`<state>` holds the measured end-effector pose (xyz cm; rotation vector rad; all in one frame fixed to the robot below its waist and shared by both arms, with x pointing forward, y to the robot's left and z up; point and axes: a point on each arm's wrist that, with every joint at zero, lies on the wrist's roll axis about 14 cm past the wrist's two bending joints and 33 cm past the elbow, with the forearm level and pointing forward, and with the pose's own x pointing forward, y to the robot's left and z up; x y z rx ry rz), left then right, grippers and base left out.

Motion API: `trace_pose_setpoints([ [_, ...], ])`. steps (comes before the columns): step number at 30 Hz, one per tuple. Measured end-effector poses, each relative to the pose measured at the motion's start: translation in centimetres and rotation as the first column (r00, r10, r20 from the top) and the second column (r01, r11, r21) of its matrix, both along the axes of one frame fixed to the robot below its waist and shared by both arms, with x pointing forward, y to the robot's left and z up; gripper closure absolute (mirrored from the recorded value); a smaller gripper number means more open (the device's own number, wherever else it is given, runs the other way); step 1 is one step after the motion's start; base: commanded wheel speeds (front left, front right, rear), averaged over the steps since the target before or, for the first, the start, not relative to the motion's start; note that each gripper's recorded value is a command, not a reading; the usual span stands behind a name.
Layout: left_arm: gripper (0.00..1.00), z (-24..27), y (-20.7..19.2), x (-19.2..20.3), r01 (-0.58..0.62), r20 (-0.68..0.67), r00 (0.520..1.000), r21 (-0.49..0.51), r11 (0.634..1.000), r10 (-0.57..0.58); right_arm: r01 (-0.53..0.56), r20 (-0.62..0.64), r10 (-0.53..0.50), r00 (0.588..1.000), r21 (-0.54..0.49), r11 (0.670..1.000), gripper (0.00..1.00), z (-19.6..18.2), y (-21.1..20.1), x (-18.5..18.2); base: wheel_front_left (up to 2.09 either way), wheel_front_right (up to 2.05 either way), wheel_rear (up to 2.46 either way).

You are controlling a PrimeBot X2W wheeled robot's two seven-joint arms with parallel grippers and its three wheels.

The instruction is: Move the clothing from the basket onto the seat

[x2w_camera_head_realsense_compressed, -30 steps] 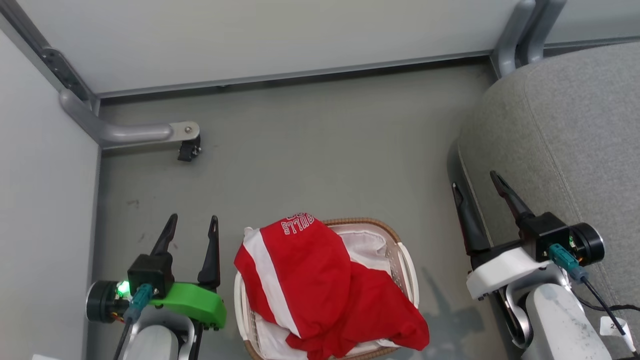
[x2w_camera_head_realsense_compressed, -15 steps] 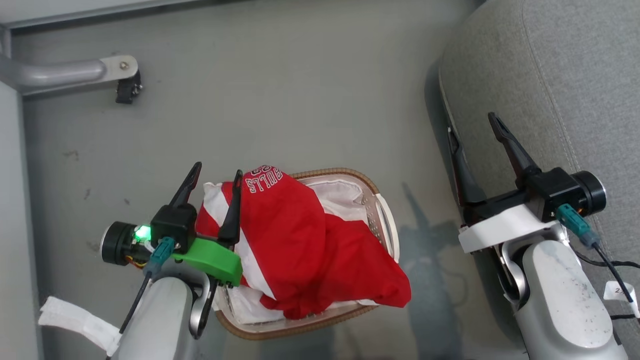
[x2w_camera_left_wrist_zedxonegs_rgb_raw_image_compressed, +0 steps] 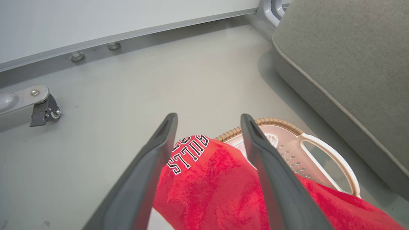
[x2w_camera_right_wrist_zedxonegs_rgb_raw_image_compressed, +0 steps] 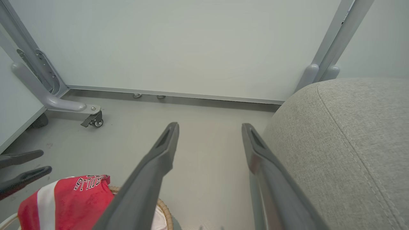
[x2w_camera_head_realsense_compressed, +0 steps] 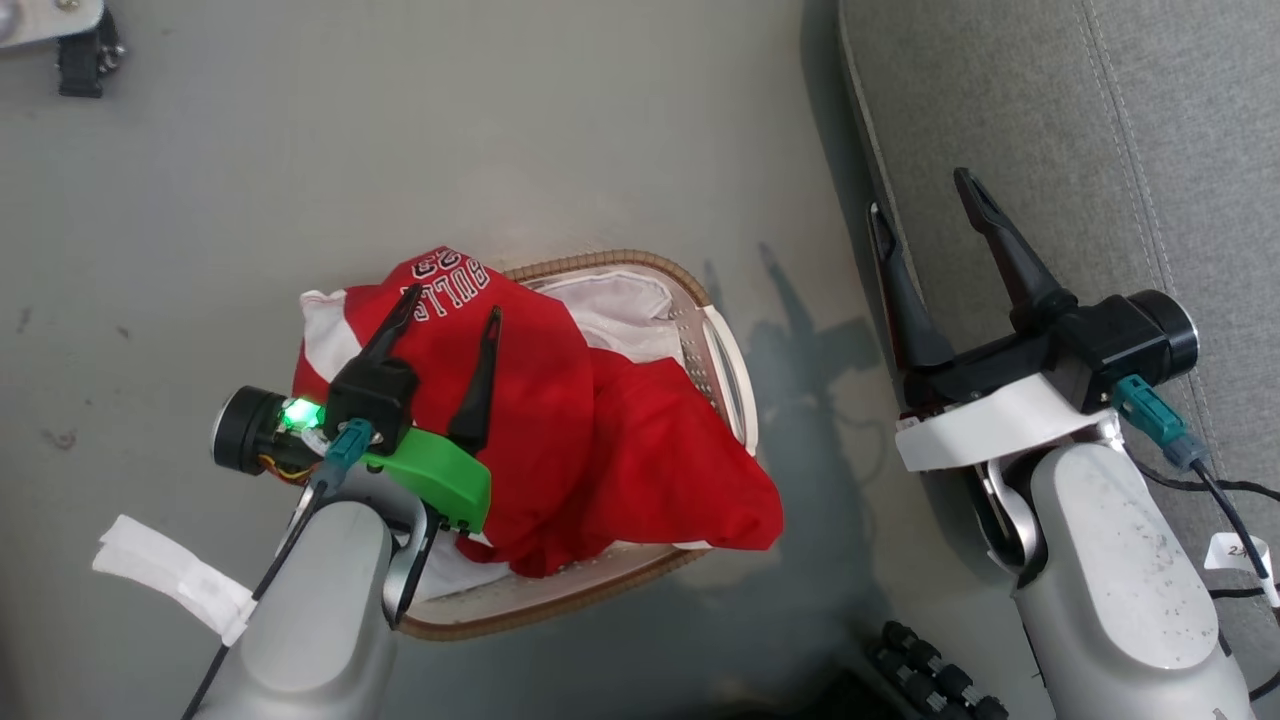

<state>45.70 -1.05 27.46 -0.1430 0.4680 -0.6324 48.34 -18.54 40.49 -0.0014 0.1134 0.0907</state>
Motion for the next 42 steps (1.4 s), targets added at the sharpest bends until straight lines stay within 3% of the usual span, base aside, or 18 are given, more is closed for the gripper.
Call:
trace_pose_setpoints([
  [11, 0.00, -6.9, -3.5, -2.8, 0.156, -0.142, 0.978, 0.010, 0.988, -0.153, 0.042, -0.115, -0.043, 0.992, -0.013, 0.999, 0.00, -4.9, -1.8, -0.4, 0.00, 0.00, 0.00],
  [20, 0.00, -12.4, -3.4, -6.5, 0.258, -0.272, 0.934, 0.074, 0.963, -0.230, 0.044, -0.209, -0.048, 0.977, -0.024, 0.999, 0.00, -8.5, -2.0, -1.5, 0.00, 0.00, 0.00],
  [42, 0.00, -18.1, -1.0, -11.0, 0.382, -0.497, 0.830, 0.174, 0.908, -0.254, 0.021, -0.280, -0.029, 0.960, -0.030, 0.999, 0.00, -11.8, -1.4, -2.1, 0.00, 0.00, 0.00],
])
